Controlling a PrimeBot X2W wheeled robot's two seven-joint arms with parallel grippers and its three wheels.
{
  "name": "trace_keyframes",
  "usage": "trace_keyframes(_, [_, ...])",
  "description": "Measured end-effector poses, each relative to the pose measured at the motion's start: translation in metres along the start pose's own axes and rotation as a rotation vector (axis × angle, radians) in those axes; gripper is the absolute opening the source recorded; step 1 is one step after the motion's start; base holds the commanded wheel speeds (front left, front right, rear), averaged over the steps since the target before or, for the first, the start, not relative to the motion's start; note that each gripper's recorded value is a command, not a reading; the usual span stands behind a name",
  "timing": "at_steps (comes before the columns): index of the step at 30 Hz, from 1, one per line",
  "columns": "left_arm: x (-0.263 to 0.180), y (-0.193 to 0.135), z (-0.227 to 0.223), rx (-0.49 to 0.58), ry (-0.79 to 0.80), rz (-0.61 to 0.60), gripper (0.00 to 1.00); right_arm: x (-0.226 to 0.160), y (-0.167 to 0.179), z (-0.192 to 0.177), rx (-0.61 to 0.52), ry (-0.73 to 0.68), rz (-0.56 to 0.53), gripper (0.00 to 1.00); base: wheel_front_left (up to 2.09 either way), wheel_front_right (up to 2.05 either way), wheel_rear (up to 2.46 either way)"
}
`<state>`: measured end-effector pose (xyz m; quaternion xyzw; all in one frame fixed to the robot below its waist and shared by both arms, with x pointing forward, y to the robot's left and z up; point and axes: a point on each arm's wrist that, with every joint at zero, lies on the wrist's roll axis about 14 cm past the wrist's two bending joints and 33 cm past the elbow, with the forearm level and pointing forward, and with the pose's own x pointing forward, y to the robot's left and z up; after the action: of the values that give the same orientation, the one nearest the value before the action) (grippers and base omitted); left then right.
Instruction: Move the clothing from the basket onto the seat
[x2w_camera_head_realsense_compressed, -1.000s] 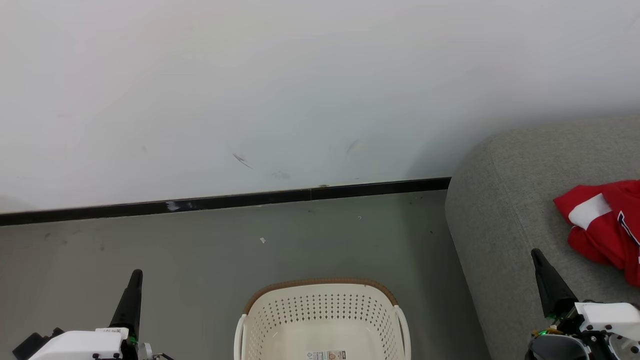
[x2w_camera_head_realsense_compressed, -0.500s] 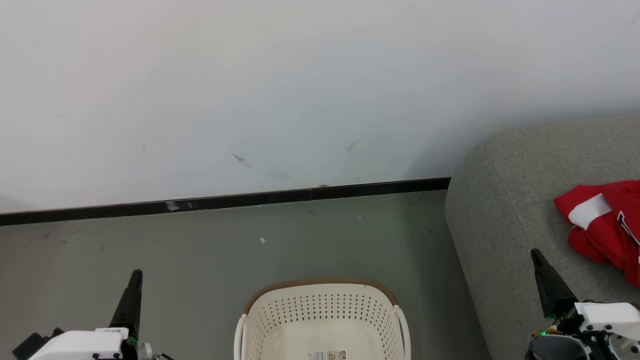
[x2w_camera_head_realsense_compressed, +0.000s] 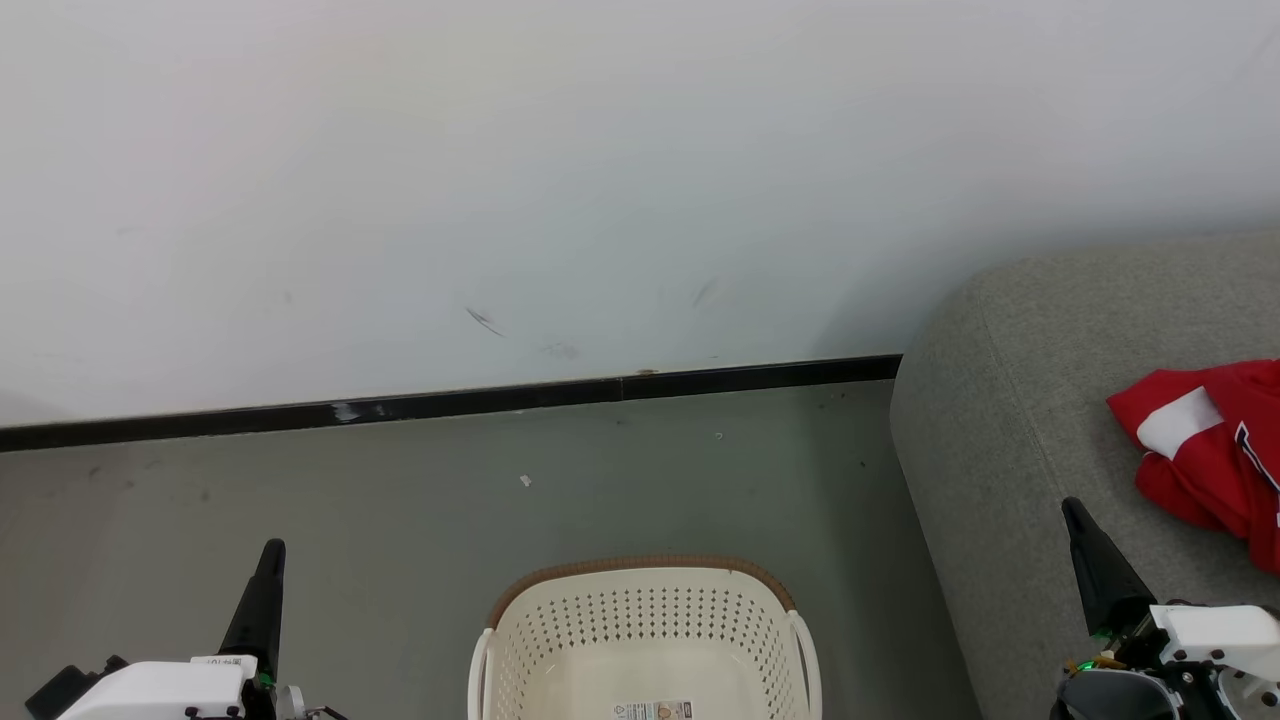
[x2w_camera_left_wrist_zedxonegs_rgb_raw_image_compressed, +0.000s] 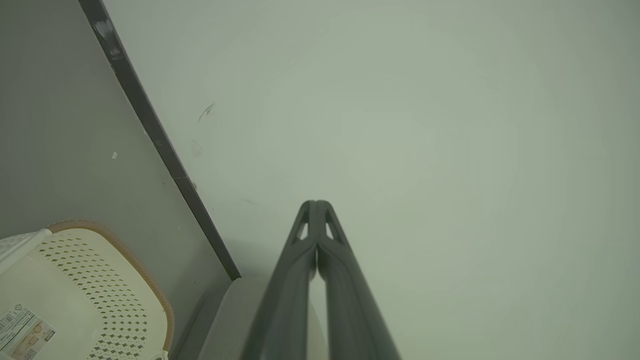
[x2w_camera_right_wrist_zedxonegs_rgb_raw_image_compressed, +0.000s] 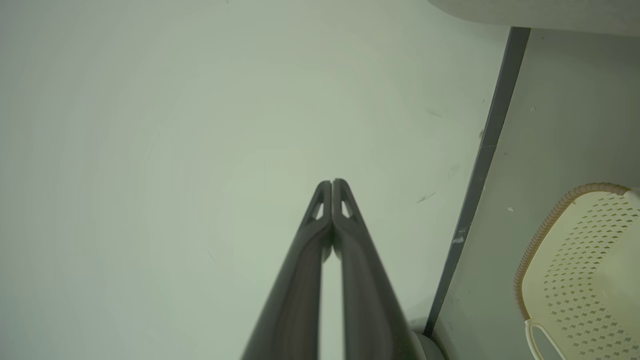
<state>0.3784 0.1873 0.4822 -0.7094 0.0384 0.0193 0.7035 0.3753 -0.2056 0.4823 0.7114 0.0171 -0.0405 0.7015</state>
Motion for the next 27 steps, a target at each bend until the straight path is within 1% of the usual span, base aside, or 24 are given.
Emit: trace_keyframes(27, [0.0000,0.0000,0.0000,0.000,0.000,0.000,0.00,0.0000,-0.0001,0.0004,0.001,-0.001,0.000,0.00,0.00,0.00,0.00])
